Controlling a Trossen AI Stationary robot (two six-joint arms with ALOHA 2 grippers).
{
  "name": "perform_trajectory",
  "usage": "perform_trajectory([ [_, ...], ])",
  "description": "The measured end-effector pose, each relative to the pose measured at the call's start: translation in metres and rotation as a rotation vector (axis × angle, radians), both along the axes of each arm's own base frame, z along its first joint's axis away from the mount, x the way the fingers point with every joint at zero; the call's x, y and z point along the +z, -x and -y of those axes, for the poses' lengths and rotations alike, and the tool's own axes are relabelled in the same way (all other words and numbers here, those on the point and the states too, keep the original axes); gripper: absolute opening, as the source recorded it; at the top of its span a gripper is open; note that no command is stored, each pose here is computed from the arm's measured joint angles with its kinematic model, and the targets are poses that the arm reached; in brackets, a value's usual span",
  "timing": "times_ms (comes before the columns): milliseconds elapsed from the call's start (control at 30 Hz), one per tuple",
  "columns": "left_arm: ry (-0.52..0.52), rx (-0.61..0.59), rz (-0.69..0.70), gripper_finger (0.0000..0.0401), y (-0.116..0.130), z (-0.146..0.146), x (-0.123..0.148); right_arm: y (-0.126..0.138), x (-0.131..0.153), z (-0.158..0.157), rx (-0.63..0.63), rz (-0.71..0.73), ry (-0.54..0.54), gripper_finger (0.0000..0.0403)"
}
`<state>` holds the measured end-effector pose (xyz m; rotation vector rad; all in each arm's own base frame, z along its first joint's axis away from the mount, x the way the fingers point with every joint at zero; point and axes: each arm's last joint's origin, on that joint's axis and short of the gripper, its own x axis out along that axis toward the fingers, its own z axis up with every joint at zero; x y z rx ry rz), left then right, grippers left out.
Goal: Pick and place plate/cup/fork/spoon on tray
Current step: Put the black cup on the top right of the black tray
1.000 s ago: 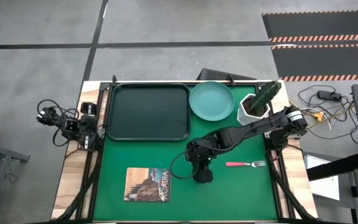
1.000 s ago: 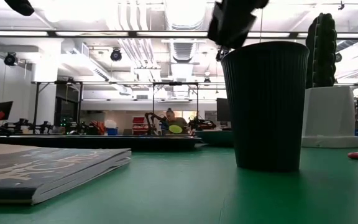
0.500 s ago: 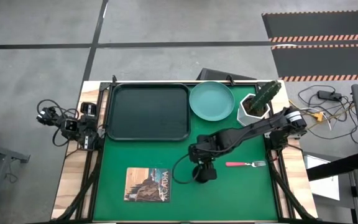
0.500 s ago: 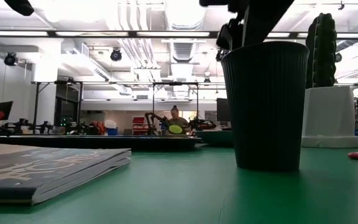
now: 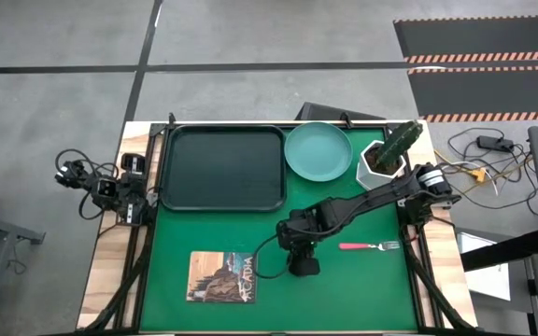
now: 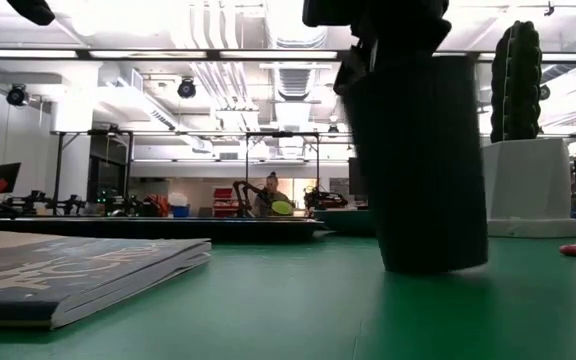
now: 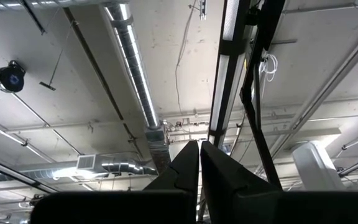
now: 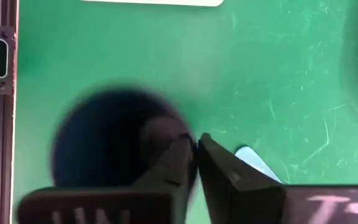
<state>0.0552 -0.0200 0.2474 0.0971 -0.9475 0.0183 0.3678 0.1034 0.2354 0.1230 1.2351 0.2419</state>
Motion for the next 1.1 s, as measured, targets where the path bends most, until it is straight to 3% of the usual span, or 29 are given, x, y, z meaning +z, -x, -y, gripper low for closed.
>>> perform_trajectory([
  [167, 0.0, 0.0, 0.0, 0.0, 0.0, 0.0, 0.0, -0.003, 0.01, 0.004, -0.023, 0.032, -0.011, 0.001],
  [400, 0.0, 0.0, 0.0, 0.0, 0.0, 0.0, 0.0, -0.023, 0.055, 0.029, -0.08, 0.191, -0.029, 0.0009],
  [700, 0.0, 0.0, 0.0, 0.0, 0.0, 0.0, 0.0, -0.039, 0.125, 0.126, -0.392, 0.451, 0.036, 0.0009],
  [933, -0.001, 0.002, 0.002, 0.0, 0.0, 0.0, 0.0, -0.028, 0.171, 0.185, -0.503, 0.611, 0.079, 0.0009],
  [1100, 0.0, 0.003, 0.003, 0.0, 0.0, 0.0, 0.0, -0.013, 0.183, 0.232, -0.662, 0.646, 0.094, 0.0009],
])
